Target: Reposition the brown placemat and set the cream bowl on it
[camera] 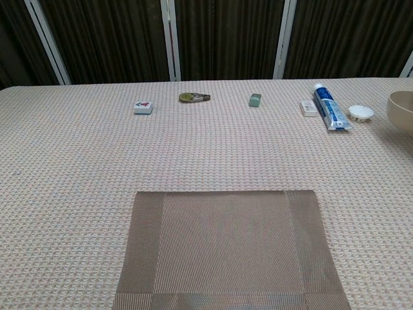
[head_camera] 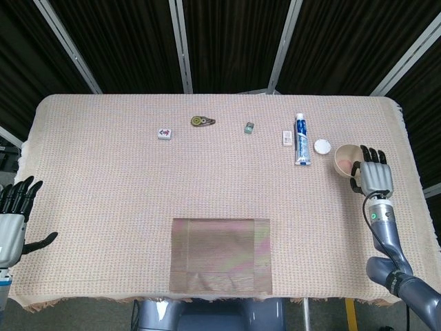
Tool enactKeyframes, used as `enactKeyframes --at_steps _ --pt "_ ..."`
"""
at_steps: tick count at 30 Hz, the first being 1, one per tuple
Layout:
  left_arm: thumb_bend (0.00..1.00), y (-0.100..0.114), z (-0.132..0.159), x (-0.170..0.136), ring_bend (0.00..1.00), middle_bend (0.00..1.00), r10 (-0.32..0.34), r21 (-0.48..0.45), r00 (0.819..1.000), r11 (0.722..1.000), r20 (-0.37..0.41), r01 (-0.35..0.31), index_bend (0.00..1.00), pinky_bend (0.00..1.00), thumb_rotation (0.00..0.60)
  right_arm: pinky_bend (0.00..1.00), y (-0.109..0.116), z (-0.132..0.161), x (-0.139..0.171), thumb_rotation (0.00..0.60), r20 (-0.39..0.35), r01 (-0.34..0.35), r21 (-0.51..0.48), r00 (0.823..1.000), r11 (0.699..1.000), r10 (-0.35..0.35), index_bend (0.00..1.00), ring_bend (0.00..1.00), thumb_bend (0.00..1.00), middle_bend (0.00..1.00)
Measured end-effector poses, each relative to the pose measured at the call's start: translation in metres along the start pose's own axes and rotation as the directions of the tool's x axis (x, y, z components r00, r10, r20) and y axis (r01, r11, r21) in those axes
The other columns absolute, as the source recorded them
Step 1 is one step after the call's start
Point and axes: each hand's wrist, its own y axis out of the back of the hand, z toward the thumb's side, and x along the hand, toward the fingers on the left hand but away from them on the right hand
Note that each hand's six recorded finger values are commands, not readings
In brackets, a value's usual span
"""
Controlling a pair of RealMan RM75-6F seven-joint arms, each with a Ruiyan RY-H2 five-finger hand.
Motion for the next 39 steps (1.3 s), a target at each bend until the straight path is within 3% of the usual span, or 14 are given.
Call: enactKeyframes --at_steps 4,7,12,17,21,24,27,30,31,35,37,39 --pt "0.00 0.002 0.000 -0.001 0.00 0.00 0.006 -0.004 1.000 1.000 0.002 -0.006 0.00 0.00 0.600 0.00 -0.003 0.001 0.008 0.600 -0.023 -0.029 0.013 0.999 0.999 0.030 0.00 0.00 0.00 0.00" --pt "0.00 0.003 0.000 -0.002 0.00 0.00 0.008 -0.008 1.000 1.000 0.002 -0.008 0.00 0.00 0.600 0.00 0.001 0.002 0.015 0.600 -0.044 -0.015 0.020 0.999 1.000 0.015 0.00 0.00 0.00 0.00" --pt "0.00 0.006 0.001 -0.003 0.00 0.00 0.014 -0.016 1.000 1.000 0.008 -0.014 0.00 0.00 0.600 0.00 0.024 0.000 0.035 0.600 -0.088 0.074 0.025 0.994 0.997 -0.072 0.00 0.00 0.00 0.00" --pt "0.00 0.005 0.009 -0.007 0.00 0.00 0.011 -0.021 0.999 1.000 0.046 -0.010 0.01 0.00 0.600 0.00 0.052 -0.004 0.071 0.600 -0.141 0.152 -0.032 0.978 0.988 -0.155 0.00 0.00 0.00 0.00" --pt "0.00 -0.002 0.023 -0.009 0.00 0.00 -0.009 -0.027 0.994 1.000 0.111 0.012 0.05 0.00 0.600 0.00 0.078 -0.006 0.111 0.600 -0.185 0.213 -0.113 0.955 0.970 -0.231 0.00 0.00 0.00 0.00" --pt "0.00 -0.012 0.042 -0.013 0.00 0.00 -0.042 -0.049 0.979 0.997 0.200 0.052 0.10 0.00 0.600 0.00 0.087 -0.007 0.140 0.600 -0.200 0.239 -0.165 0.942 0.957 -0.270 0.00 0.00 0.00 0.00" --pt "0.07 -0.027 0.068 -0.018 0.00 0.00 -0.084 -0.067 0.940 0.992 0.329 0.111 0.17 0.00 0.600 0.00 0.089 -0.007 0.164 0.600 -0.204 0.254 -0.195 0.934 0.947 -0.293 0.00 0.00 0.00 0.00" --pt "0.20 -0.049 0.096 -0.022 0.00 0.00 -0.143 -0.049 0.875 0.981 0.462 0.186 0.23 0.00 0.600 0.00 0.087 -0.007 0.178 0.600 -0.197 0.258 -0.191 0.935 0.947 -0.294 0.00 0.00 0.00 0.00" --pt "0.22 -0.059 0.105 -0.023 0.00 0.00 -0.171 -0.033 0.847 0.976 0.503 0.216 0.25 0.00 0.600 0.00 0.086 -0.007 0.181 0.600 -0.194 0.259 -0.187 0.936 0.948 -0.294 0.00 0.00 0.00 0.00" --pt "0.47 -0.094 0.130 -0.025 0.00 0.00 -0.251 0.044 0.744 0.957 0.618 0.286 0.36 0.00 0.600 0.00 0.084 -0.008 0.188 0.600 -0.177 0.267 -0.184 0.938 0.946 -0.299 0.00 0.00 0.00 0.00" --pt "0.52 -0.111 0.140 -0.027 0.00 0.00 -0.285 0.084 0.691 0.947 0.664 0.310 0.39 0.00 0.600 0.00 0.082 -0.009 0.187 0.600 -0.175 0.263 -0.182 0.940 0.947 -0.294 0.00 0.00 0.00 0.00" --pt "0.53 -0.125 0.145 -0.030 0.00 0.00 -0.309 0.113 0.649 0.939 0.695 0.326 0.40 0.00 0.600 0.00 0.079 -0.011 0.186 0.600 -0.171 0.251 -0.175 0.944 0.952 -0.281 0.00 0.00 0.00 0.00"
